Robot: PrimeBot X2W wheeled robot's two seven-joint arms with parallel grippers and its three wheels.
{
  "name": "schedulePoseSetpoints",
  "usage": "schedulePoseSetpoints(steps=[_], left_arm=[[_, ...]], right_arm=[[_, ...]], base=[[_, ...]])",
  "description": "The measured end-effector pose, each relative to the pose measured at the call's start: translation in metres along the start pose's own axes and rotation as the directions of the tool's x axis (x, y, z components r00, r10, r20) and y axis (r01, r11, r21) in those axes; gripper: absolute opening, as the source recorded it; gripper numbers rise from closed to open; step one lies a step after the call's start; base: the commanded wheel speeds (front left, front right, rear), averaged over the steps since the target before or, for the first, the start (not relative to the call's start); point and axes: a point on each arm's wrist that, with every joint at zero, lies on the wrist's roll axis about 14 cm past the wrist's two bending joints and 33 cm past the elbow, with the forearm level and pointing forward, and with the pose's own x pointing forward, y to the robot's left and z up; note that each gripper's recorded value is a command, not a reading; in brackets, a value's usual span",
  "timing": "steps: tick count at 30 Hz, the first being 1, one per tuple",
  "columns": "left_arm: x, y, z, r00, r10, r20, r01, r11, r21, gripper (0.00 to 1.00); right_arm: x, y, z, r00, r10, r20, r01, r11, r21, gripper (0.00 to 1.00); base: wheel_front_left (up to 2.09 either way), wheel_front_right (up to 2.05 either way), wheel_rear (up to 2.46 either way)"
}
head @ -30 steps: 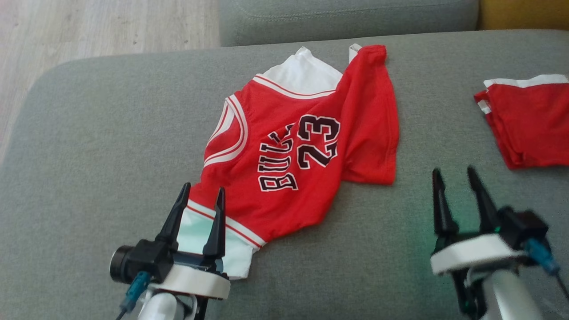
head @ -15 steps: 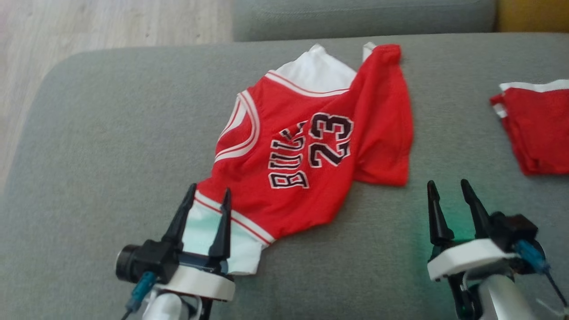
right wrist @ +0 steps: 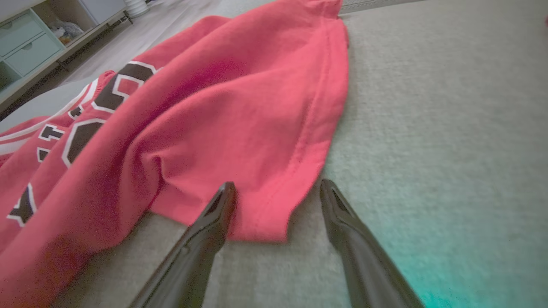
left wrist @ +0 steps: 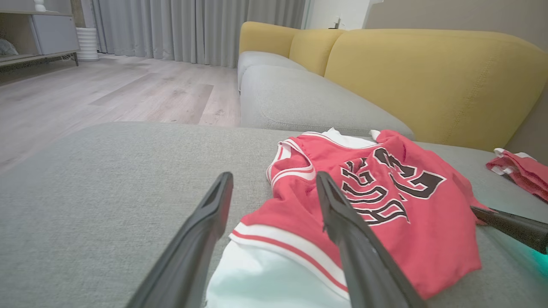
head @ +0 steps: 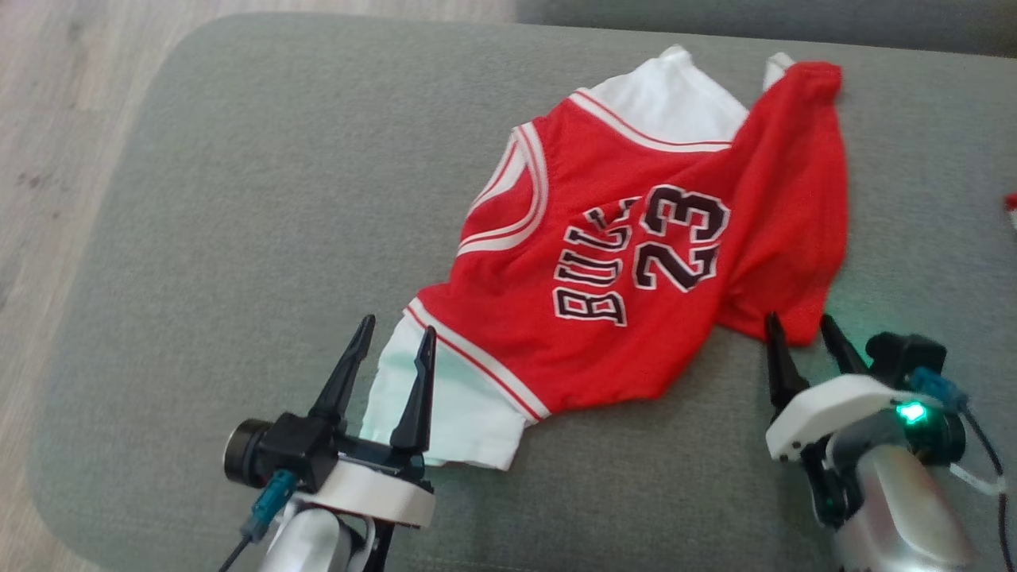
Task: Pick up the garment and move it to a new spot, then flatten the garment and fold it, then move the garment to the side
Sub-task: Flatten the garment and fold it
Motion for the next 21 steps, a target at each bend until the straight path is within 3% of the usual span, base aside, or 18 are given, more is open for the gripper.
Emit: schedulePoseSetpoints(steps=[1,2,3,12,21], left_arm=[[0.0,0.003,0.0,1.0,0.009,0.0,-0.009,1.0,0.002,1.0],[-0.001,0.005,0.0,1.0,0.016,0.0,-0.016,1.0,0.003,1.0],[-0.002,0.007,0.0,1.0,0.023,-0.001,-0.023,1.0,0.003,1.0],[0.0,0.002,0.008,1.0,0.008,0.024,-0.008,1.0,0.005,1.0],[-0.001,-0.025,0.014,0.997,-0.065,0.048,0.065,0.998,0.002,1.0]], right_arm=[[0.004,0.003,0.0,1.0,0.008,-0.003,-0.008,1.0,-0.001,0.96],[0.008,0.005,0.002,1.0,0.015,-0.004,-0.015,1.0,0.004,0.4],[0.011,0.008,0.003,1.0,0.021,-0.003,-0.021,1.0,0.005,0.0],[0.0,-0.004,0.017,0.997,-0.015,0.08,0.016,1.0,-0.023,0.0],[-0.061,-0.058,0.07,0.944,-0.162,0.289,0.203,0.972,-0.117,0.0]], base=[[0.0,0.0,0.0],[0.0,0.0,0.0],[0.0,0.0,0.0],[0.0,0.0,0.0],[0.0,0.0,0.0]])
